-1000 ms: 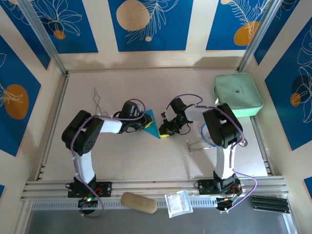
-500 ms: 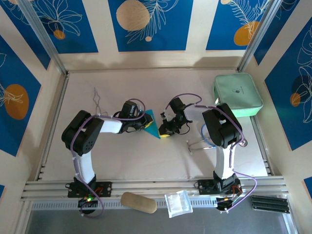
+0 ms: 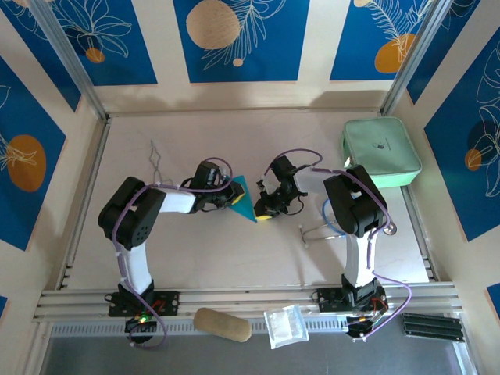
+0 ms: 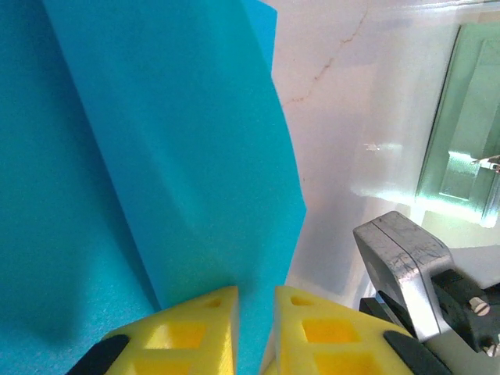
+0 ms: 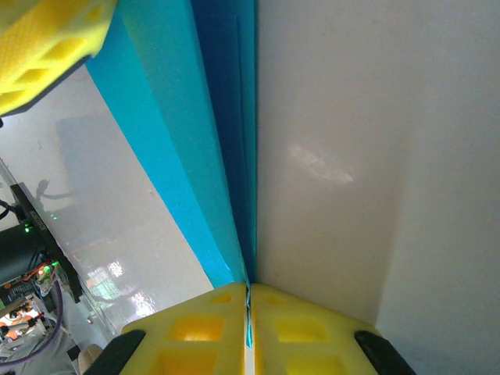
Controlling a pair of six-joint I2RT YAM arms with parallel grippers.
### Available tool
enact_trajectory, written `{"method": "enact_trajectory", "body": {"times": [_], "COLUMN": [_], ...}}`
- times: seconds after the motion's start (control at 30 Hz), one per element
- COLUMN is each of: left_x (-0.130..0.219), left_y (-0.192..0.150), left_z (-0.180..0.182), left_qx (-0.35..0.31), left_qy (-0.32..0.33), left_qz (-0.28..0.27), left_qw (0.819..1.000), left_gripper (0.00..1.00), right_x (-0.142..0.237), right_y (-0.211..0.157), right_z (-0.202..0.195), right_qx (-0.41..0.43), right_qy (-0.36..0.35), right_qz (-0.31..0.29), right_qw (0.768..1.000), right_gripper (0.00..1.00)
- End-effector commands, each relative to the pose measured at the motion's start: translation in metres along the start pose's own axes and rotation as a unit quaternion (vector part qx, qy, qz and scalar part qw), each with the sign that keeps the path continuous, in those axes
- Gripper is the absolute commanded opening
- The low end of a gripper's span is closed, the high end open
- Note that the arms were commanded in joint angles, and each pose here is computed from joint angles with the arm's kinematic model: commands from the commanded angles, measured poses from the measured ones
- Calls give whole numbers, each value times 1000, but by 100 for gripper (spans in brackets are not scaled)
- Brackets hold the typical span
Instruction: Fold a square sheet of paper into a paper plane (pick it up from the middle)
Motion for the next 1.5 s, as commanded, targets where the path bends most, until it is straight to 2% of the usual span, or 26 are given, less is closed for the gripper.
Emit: {"method": "enact_trajectory", "body": {"times": [0.0,0.17,0.47,0.63,1.03,1.47], "left_x": [-2,-3,-5,-5,-5,-7], "left_y": [6,6,6,6,6,5], "left_z": [-1,0,0,-1,0,4], "left_qx": [-5,-4,-4,-5,-3,2], "left_qy": [4,11,10,8,10,16], "left_qz": [3,5,8,9,9,11], "left_qw": [1000,1000,1000,1000,1000,1000], "left_gripper": [19,19,19,19,19,19], "right_x": [-14,-7,24,38,19,-5], "right_y": [-7,-4,0,2,13,17], "right_z": [-15,-7,14,22,42,30], "right_qx": [-16,-7,0,6,31,18], "right_qy": [-43,-32,-1,6,38,27], "right_qz": [26,12,-40,-66,-50,-22], "right_qw": [999,999,999,998,998,999], "right_gripper": [13,15,27,28,15,11]}}
Point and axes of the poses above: each hand's point on the last joint's axis, 136 mm out from that joint toward the fingers, its own x axis back along the fingers, its own z axis along the line the jaws close on, y = z × x, the point moved 8 cm from there along x, back along the fingers, and after that the axes turned 1 degree about x, right-handed, at the moved point
